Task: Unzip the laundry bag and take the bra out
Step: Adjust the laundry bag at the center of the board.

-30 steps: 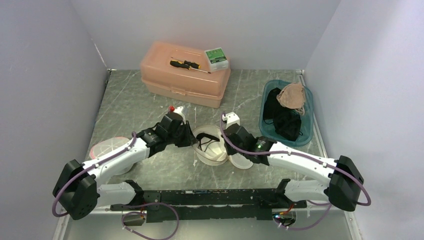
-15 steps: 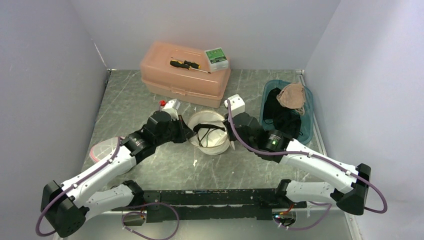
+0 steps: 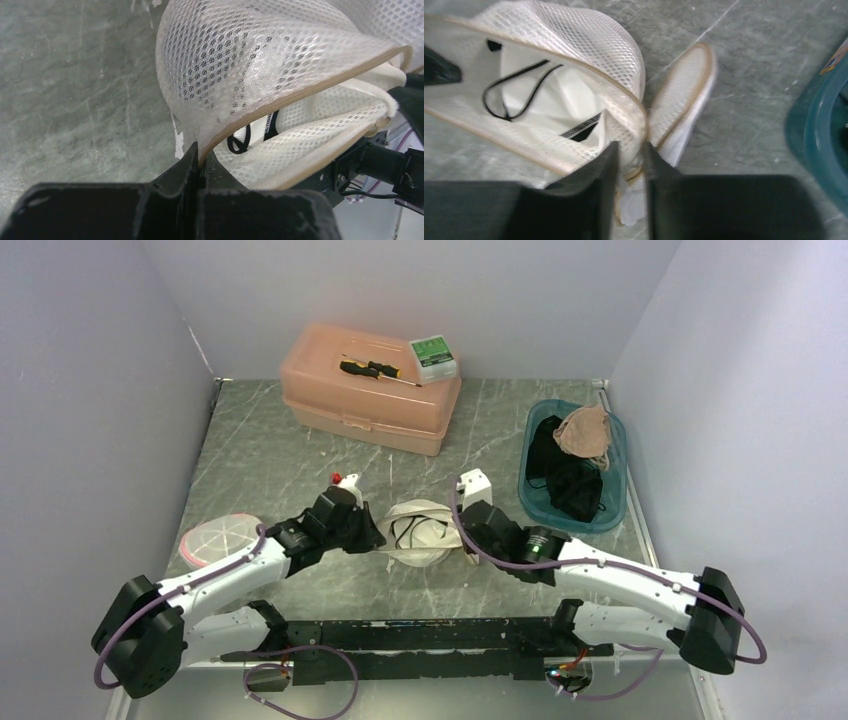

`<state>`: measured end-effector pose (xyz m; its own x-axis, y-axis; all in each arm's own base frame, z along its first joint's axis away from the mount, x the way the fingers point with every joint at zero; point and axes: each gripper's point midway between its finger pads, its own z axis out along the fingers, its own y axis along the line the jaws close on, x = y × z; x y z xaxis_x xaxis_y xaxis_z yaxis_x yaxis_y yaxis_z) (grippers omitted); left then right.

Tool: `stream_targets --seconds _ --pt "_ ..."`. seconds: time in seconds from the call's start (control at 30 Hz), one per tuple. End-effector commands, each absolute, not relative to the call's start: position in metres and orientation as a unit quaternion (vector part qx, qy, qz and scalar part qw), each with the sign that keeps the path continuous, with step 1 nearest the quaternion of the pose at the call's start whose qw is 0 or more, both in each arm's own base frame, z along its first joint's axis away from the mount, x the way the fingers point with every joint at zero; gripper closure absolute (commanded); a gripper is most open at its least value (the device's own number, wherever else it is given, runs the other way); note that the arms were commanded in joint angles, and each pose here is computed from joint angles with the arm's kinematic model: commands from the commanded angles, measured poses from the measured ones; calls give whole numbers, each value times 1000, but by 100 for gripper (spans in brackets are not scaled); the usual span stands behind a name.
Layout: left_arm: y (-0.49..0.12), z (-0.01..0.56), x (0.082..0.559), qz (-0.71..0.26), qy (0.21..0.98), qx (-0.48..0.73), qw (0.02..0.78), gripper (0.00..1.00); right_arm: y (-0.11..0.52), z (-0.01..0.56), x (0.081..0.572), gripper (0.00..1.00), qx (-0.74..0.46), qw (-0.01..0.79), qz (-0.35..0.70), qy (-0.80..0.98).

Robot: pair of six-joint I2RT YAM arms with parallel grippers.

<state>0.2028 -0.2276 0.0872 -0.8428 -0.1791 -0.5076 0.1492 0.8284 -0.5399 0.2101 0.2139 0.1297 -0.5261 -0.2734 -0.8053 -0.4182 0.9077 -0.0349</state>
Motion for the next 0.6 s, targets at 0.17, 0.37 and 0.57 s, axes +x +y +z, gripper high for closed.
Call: stream_targets --seconds 0.17,0.37,0.57 --pt "-244 111 203 -322 895 22 309 97 243 210 182 48 -187 487 255 814" --pt "-249 94 198 -310 905 23 289 97 294 239 160 58 -262 460 334 780" --pt "-244 85 192 -291 915 12 280 97 332 207 163 65 -293 430 323 791"
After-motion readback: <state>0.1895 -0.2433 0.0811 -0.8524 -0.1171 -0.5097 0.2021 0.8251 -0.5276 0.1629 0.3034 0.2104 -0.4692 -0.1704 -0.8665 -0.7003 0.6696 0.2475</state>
